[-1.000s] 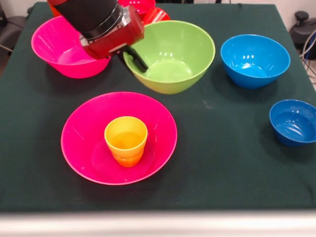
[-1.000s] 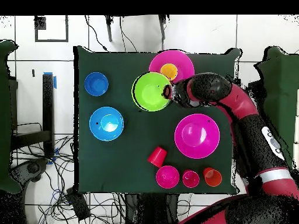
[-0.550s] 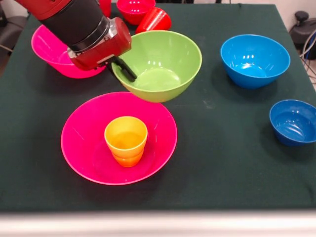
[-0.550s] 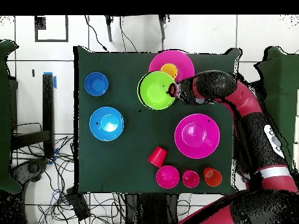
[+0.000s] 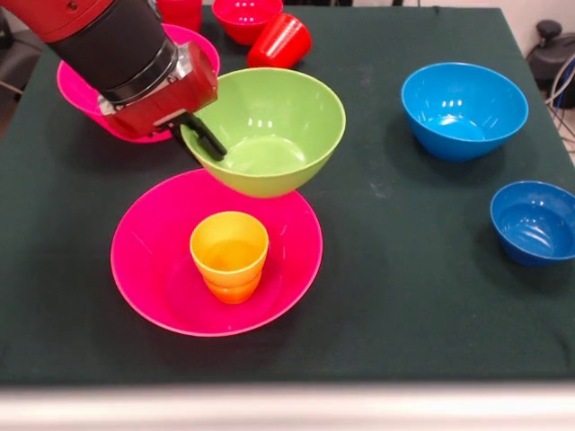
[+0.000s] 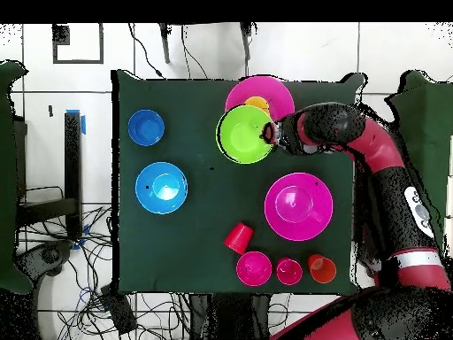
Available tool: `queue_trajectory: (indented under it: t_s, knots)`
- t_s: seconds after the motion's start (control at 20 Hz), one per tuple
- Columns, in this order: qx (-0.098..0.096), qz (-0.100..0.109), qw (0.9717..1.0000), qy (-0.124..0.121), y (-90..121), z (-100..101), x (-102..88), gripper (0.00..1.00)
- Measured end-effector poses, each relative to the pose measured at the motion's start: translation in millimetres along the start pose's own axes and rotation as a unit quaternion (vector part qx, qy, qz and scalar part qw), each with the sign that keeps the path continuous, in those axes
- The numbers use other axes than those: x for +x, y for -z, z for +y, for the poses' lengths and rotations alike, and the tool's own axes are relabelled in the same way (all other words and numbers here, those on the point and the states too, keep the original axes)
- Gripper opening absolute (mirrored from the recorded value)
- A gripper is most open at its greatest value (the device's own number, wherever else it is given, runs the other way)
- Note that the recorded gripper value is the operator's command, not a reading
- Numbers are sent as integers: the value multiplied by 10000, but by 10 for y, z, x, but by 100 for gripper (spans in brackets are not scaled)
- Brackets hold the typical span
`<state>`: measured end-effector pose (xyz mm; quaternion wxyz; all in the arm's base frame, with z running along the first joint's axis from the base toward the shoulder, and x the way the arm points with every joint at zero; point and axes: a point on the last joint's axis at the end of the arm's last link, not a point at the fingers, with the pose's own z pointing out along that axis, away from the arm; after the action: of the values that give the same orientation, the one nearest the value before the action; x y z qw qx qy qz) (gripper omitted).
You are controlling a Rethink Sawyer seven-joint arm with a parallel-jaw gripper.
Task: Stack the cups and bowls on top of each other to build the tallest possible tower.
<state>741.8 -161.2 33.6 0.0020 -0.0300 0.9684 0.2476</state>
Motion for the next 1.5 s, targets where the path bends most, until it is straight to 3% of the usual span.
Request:
queue_trajectory:
  t_s: [0.45, 1.1, 1.5]
  knots:
    - [78, -119, 9998, 141, 133, -215, -215, 0]
    - [145, -265, 9992, 260, 202, -561, -361, 0]
    - [124, -220, 9992, 308, 90, -541, -361, 0]
